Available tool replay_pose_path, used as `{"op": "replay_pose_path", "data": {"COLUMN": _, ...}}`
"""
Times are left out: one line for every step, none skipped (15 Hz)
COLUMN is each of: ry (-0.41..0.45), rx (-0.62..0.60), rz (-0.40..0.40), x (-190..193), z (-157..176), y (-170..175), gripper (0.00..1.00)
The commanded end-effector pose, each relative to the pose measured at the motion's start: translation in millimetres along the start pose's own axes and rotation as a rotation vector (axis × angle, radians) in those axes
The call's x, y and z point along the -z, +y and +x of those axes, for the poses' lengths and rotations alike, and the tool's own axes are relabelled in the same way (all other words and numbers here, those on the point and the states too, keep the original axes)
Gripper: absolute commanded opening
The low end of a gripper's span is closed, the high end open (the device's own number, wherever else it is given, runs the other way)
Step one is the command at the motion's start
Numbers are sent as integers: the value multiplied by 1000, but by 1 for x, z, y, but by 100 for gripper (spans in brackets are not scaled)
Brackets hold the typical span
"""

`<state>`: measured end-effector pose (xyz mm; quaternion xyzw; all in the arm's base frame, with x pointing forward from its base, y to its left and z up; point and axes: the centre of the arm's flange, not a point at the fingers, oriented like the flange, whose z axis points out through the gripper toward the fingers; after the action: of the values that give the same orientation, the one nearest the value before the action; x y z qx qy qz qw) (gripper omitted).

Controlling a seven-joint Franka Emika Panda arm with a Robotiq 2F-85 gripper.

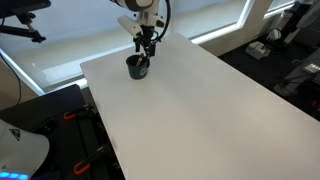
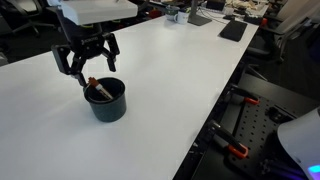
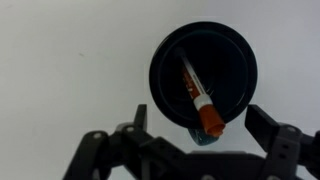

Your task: Remove the orange marker from the cup and put it on the table

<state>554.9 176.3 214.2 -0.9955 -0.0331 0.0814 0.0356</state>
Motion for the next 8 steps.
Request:
{"op": "replay_pose_path", "data": {"ry": 1, "rx": -2, "rz": 0, "x": 0, "z": 1, "y": 0, "gripper": 100}}
{"op": "replay_pose_path", "data": {"ry": 4, "rx": -6, "rz": 0, "x": 1, "z": 2, "y": 2, "gripper": 100}}
{"op": "replay_pose_path", "data": {"ry": 0, "rx": 4, "rz": 9, "x": 0, "z": 2, "y": 3, "gripper": 100}}
{"op": "replay_pose_path", "data": {"ry": -1, "rx": 9, "rz": 6, "x": -3, "z": 2, "y": 2, "gripper": 100}}
{"op": "replay_pose_path", "data": {"ry": -11, "rx": 26, "rz": 6, "x": -7, "z": 2, "y": 0, "gripper": 100}}
{"op": "replay_pose_path", "data": {"ry": -20, "rx": 34, "rz": 5, "x": -10, "z": 3, "y": -1, "gripper": 100}}
{"op": "replay_pose_path", "data": {"ry": -27, "rx": 39, "rz": 6, "x": -13, "z": 3, "y": -2, "gripper": 100}}
{"op": "replay_pose_path", "data": {"ry": -32, "rx": 44, "rz": 5, "x": -16, "z": 3, "y": -3, "gripper": 100}}
